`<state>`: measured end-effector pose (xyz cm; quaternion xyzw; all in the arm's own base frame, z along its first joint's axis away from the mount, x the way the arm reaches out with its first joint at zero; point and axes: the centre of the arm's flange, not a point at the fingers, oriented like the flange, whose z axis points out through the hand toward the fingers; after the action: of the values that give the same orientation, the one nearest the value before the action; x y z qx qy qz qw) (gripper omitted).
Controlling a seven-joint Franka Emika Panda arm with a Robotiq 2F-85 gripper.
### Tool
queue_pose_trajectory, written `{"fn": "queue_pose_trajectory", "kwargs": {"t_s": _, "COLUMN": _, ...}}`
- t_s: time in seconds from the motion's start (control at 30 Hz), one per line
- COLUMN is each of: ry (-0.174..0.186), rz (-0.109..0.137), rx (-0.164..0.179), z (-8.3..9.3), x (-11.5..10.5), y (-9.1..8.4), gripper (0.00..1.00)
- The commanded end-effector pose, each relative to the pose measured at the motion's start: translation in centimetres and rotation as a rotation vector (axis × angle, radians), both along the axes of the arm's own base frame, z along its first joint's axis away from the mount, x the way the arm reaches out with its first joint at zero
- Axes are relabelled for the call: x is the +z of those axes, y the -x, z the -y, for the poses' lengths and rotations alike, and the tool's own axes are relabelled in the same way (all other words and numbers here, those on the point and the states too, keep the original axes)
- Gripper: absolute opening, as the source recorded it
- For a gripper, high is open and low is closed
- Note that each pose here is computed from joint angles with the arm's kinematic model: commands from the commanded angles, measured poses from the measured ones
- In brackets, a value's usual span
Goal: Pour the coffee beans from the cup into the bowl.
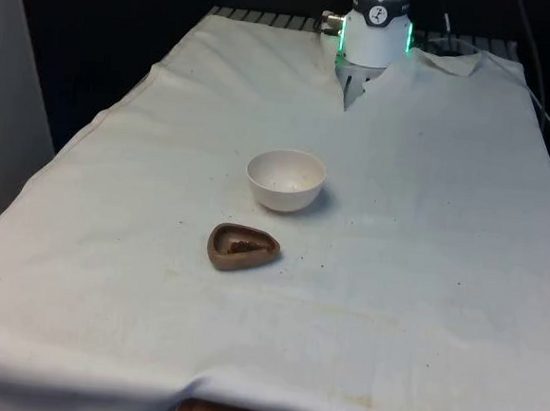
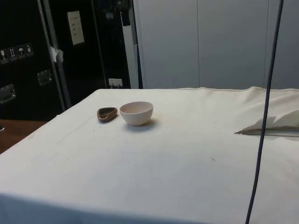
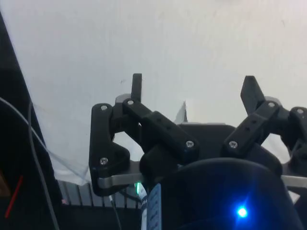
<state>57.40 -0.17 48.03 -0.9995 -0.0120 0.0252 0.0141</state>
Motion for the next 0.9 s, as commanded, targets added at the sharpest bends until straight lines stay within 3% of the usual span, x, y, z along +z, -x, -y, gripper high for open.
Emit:
{"fn": "queue_pose_trajectory", "kwargs": {"t_s": 0.0, "ry": 0.0, "rz": 0.004, "rx": 0.0, "z": 0.0, "x": -0.1, "y": -0.2, "gripper": 1.0}}
{"fn": "queue_pose_trajectory", "kwargs": {"t_s": 0.23, "ry": 0.002, "rz": 0.041, "rx": 0.001, "z": 0.4, "x": -1.8, "y": -1.8, "gripper": 1.0}}
{"fn": "queue_pose_trajectory", "kwargs": {"t_s": 0.27, "ry": 0.002, "rz": 0.031, "rx": -0.001, "z": 0.2, "x": -1.6, "y": -1.7, "gripper": 1.0}}
{"fn": "queue_pose_trajectory", "kwargs": {"t_s": 0.33, "ry": 0.002, "rz": 0.053, "rx": 0.003, "z": 0.9, "x": -2.5, "y": -2.1, "gripper": 1.0}}
{"fn": "queue_pose_trajectory", "kwargs": {"t_s": 0.57, "ry": 0.005, "rz": 0.074, "rx": 0.02, "z": 2.8, "x": -4.0, "y": -3.0, "gripper": 1.0}}
{"fn": "queue_pose_trajectory", "kwargs": {"t_s": 0.6, "ry": 0.008, "rz": 0.065, "rx": 0.017, "z": 2.7, "x": -4.0, "y": -2.9, "gripper": 1.0}}
{"fn": "queue_pose_trajectory", "kwargs": {"t_s": 0.67, "ry": 0.006, "rz": 0.085, "rx": 0.026, "z": 3.7, "x": -4.7, "y": -3.5, "gripper": 1.0}}
{"fn": "queue_pose_trajectory", "kwargs": {"t_s": 0.87, "ry": 0.011, "rz": 0.105, "rx": 0.041, "z": 4.9, "x": -6.1, "y": -4.3, "gripper": 1.0}}
